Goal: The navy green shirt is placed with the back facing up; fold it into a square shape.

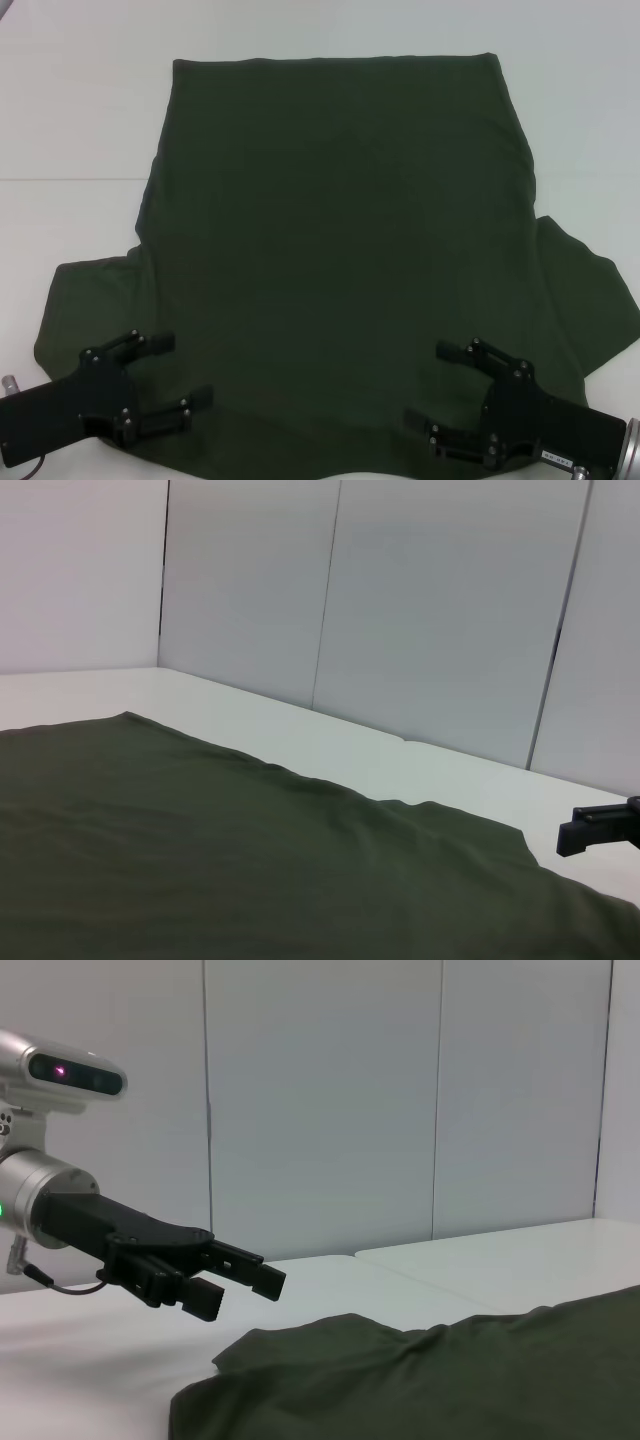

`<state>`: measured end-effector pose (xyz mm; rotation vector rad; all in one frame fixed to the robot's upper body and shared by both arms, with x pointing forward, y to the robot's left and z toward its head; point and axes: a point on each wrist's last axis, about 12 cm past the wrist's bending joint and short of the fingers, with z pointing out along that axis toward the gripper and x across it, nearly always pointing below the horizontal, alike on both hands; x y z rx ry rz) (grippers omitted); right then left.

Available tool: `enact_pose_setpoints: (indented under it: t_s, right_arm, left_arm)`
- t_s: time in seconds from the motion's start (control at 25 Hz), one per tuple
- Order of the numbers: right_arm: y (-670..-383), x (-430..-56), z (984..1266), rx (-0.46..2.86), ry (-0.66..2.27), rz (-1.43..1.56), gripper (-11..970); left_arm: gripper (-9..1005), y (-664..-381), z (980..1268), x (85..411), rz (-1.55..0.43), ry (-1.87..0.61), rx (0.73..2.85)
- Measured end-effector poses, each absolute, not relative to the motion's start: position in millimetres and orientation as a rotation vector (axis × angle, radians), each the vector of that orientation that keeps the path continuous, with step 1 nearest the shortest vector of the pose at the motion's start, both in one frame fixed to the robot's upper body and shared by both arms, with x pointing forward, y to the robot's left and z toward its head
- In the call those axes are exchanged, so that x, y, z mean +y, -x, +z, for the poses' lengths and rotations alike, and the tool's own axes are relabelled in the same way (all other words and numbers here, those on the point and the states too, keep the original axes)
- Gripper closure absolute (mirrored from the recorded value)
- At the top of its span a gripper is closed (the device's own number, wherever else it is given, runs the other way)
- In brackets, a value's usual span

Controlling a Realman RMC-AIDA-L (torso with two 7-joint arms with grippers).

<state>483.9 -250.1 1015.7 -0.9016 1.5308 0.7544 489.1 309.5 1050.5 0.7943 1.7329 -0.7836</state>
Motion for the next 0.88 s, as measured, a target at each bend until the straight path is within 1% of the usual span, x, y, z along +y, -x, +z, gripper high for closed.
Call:
enact_pose_setpoints:
  t_s: [0.6,0.76,0.88]
  right_arm:
    - [-484.5,-250.7,1016.2,1.529,0.896,0.75,28]
    - [-484.7,-250.7,1016.8,1.526,0.889,0.751,28]
    - [-484.2,-250.8,1016.5,1.527,0.887,0.752,28]
  left_arm:
    - [93,-490.0,1049.7,309.3,-0.769,-0.791,1.734]
    - [92,-491.6,1052.9,316.3,-0.807,-0.628,1.762]
    - [93,-497.8,1061.5,330.7,-0.897,-0.421,1.825]
